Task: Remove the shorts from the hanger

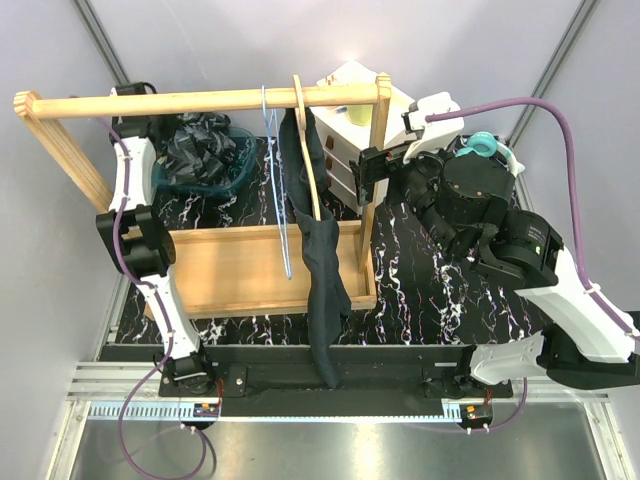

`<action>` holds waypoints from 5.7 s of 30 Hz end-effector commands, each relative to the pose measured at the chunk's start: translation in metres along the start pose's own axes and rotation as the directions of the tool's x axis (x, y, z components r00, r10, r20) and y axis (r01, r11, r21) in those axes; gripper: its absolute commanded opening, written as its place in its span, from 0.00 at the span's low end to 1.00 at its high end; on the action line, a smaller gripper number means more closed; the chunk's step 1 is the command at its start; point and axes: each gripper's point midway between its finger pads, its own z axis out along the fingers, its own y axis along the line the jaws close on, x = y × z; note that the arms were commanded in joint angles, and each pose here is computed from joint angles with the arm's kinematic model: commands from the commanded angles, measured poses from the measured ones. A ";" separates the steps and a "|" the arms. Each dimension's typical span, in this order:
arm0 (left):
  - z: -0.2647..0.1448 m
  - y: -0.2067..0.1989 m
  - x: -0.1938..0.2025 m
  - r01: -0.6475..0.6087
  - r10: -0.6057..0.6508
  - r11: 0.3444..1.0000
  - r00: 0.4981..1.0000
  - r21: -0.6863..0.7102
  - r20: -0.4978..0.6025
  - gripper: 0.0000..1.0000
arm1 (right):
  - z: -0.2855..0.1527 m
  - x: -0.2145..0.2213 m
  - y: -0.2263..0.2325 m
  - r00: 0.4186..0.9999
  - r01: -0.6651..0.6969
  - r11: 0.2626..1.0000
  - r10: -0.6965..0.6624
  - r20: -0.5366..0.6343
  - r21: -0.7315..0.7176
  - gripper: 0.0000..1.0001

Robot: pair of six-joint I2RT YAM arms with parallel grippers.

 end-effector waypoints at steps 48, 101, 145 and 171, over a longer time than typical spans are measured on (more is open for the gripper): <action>-0.036 0.060 0.055 -0.539 0.515 0.807 0.842 -0.241 -0.158 0.23 | -0.023 -0.014 0.000 0.982 -0.187 0.978 0.189 0.016 -0.093 1.00; -0.379 0.050 0.238 -0.285 0.505 0.826 0.759 0.487 -0.412 0.68 | -0.014 -0.003 0.088 0.921 -0.351 0.881 0.263 -0.289 -0.318 0.91; -0.427 0.062 0.237 -0.253 0.512 0.806 0.751 0.535 -0.417 0.70 | 0.055 0.036 0.095 0.940 -0.248 0.962 0.212 -0.265 -0.110 0.01; -0.421 0.072 0.242 -0.273 0.525 0.812 0.728 0.516 -0.441 0.70 | -0.015 -0.002 0.067 0.955 -0.274 0.915 0.222 -0.199 -0.297 0.00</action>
